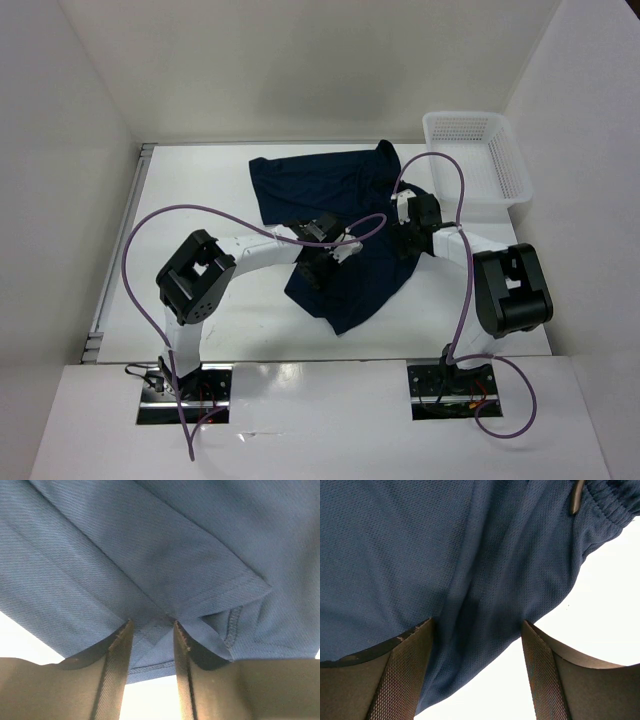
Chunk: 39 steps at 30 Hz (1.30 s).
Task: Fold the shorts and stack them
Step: Flatten the shorts out
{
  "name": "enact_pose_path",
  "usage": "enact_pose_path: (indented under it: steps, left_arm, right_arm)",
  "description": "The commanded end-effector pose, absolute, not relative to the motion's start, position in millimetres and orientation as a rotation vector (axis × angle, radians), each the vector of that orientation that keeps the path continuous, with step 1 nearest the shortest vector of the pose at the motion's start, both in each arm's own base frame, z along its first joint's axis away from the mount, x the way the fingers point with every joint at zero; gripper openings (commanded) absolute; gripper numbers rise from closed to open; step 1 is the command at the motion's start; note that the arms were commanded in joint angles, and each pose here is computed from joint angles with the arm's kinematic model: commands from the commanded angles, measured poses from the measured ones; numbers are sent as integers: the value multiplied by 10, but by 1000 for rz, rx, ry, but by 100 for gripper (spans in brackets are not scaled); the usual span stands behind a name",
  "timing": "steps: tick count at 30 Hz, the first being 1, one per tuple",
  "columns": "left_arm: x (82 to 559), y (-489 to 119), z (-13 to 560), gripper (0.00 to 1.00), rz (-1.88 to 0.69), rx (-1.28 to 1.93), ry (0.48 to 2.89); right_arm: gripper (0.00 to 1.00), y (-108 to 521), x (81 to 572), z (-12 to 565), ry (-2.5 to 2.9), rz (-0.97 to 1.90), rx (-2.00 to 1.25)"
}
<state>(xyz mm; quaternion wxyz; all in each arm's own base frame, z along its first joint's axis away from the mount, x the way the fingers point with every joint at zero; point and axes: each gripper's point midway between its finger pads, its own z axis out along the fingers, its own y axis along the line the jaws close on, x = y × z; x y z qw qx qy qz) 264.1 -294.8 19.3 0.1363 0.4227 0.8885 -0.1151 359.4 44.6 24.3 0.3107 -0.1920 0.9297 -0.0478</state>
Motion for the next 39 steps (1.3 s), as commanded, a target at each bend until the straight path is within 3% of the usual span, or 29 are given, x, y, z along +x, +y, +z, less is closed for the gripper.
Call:
enact_pose_path:
  steps: [1,7,16,21,39]
  left_arm:
    - [2532,-3065,238,47,-412,1269,2585]
    - [2555,-3106,330,50,-373,1274,2545]
    - [2745,-2971,121,50,-116,1232,2474]
    - [2886,-2939,118,42,-35,1191,2441]
    - [2961,-2900,344,46,12,1159,2412]
  right_arm:
    - [75,416,3580,323,2428,-133,-503]
    - [75,408,3558,324,2425,-137,-515]
    - [75,424,3576,438,2384,-130,-521]
    - [75,438,3500,421,2389,-112,-542]
    - [75,471,3382,402,2385,-79,-593]
